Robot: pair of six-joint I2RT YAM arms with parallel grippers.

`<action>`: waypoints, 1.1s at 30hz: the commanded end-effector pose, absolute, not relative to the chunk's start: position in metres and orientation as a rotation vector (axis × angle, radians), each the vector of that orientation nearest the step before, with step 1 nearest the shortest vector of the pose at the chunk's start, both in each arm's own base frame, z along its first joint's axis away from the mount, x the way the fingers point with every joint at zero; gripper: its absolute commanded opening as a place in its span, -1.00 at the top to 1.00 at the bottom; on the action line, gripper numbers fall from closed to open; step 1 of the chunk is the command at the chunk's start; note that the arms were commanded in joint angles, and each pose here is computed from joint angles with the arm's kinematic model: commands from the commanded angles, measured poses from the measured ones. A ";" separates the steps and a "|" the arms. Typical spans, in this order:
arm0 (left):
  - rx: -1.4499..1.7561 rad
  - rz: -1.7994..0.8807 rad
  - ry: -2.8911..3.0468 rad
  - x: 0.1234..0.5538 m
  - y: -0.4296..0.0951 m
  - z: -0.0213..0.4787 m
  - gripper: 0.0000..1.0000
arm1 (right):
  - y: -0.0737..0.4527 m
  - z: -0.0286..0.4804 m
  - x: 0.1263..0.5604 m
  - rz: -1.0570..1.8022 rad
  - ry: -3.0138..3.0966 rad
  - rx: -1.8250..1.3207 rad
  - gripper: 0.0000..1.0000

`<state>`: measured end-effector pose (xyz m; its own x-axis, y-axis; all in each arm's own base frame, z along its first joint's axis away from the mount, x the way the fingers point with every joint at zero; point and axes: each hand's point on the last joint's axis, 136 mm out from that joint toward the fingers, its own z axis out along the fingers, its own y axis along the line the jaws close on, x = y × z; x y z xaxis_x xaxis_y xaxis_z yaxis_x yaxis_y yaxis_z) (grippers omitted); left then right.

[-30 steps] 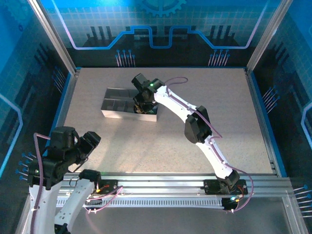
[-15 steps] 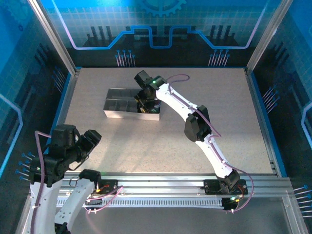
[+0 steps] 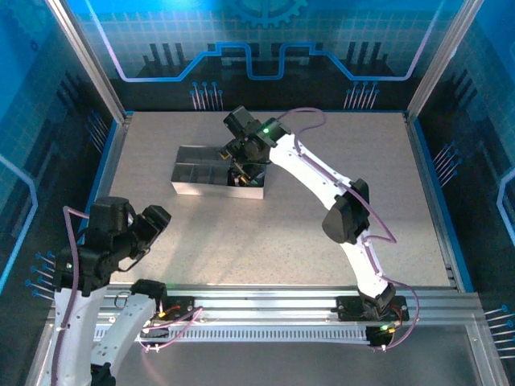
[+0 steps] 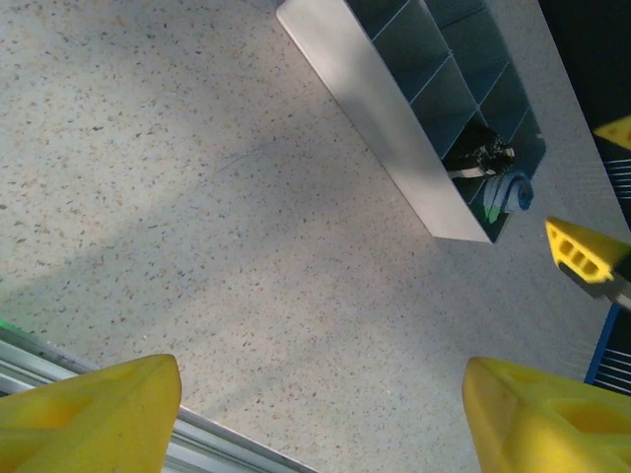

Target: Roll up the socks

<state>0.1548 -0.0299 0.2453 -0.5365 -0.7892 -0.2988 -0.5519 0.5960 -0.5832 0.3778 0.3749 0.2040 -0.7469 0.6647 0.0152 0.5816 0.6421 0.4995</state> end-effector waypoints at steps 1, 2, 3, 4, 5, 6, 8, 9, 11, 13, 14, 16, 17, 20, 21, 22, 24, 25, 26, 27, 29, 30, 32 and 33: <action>-1.032 -0.628 2.275 0.164 -0.036 0.253 -0.61 | 0.327 0.245 0.378 0.529 2.572 0.759 -0.55; -1.035 -0.630 2.278 0.166 -0.037 0.254 -0.67 | 0.315 0.257 0.381 0.470 2.535 0.640 -0.63; -1.035 -0.631 2.283 0.168 -0.037 0.254 -0.77 | 0.300 0.268 0.383 0.388 2.491 0.503 -0.74; -1.036 -0.625 2.287 0.169 -0.037 0.255 -0.95 | 0.287 0.278 0.382 0.320 2.446 0.362 -1.00; -1.024 -0.628 2.291 0.171 -0.038 0.255 -0.99 | 0.274 0.286 0.380 0.276 2.404 0.250 -0.99; -1.010 -0.628 2.293 0.174 -0.039 0.256 -0.99 | 0.260 0.291 0.376 0.242 2.350 0.124 -0.99; -0.993 -0.616 2.290 0.178 -0.038 0.256 -0.99 | 0.226 0.289 0.362 0.208 2.259 -0.035 -0.99; -1.002 -0.593 2.286 0.179 -0.035 0.254 -0.99 | 0.202 0.283 0.352 0.196 2.235 -0.053 -0.99; -1.052 -0.517 2.286 0.180 -0.025 0.244 -0.99 | 0.139 0.255 0.333 0.059 2.237 0.057 -0.99; -1.131 -0.382 2.259 0.180 -0.006 0.230 -0.99 | 0.076 0.229 0.306 -0.120 2.207 0.147 -0.99; -1.201 -0.283 2.241 0.176 0.007 0.220 -0.99 | 0.057 0.220 0.297 -0.168 2.186 0.139 -0.99; -1.351 -0.014 2.182 0.161 0.040 0.199 -0.99 | 0.028 0.188 0.277 -0.274 2.135 0.089 -0.99; -1.384 0.080 2.166 0.156 0.050 0.189 -0.99 | 0.021 0.178 0.272 -0.297 2.111 0.064 -0.99; -1.239 0.181 2.216 0.176 0.057 0.156 -0.99 | 0.021 0.152 0.271 -0.307 2.019 -0.046 -0.99; -1.119 0.161 2.243 0.191 0.053 0.147 -0.99 | 0.020 0.145 0.273 -0.304 1.988 -0.046 -0.99; -1.042 0.163 2.247 0.202 0.052 0.140 -0.99 | 0.021 0.138 0.277 -0.289 1.966 -0.045 -0.99; -0.905 0.218 2.258 0.214 0.055 0.126 -0.99 | 0.021 0.123 0.284 -0.269 1.981 -0.040 -0.99; -0.900 0.238 2.227 0.221 0.060 0.126 -0.99 | 0.021 0.119 0.292 -0.254 2.012 -0.040 -0.99; -0.854 0.245 2.219 0.229 0.061 0.126 -0.99 | 0.024 0.112 0.299 -0.236 2.056 -0.065 -0.99; -0.732 0.229 2.217 0.245 0.055 0.125 -0.99 | 0.026 0.106 0.308 -0.220 2.101 -0.084 -0.99; -0.681 0.204 2.164 0.262 0.053 0.124 -0.99 | 0.032 0.101 0.327 -0.181 2.136 -0.131 -0.99; -0.640 0.198 2.146 0.271 0.052 0.124 -0.99 | 0.034 0.100 0.338 -0.167 2.133 -0.151 -0.99; -0.564 0.223 2.134 0.285 0.052 0.121 -0.99 | 0.041 0.107 0.361 -0.105 2.062 -0.180 -0.99; -0.548 0.233 2.136 0.290 0.053 0.116 -0.99 | 0.045 0.113 0.373 -0.065 2.004 -0.189 -0.99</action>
<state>0.2518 0.0490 0.0956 -0.5758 -0.4307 -0.6950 -0.5478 0.8342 -0.0631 0.3278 0.0217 0.0670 -0.6309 -0.1583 -0.7595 -0.0085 0.9803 -0.1972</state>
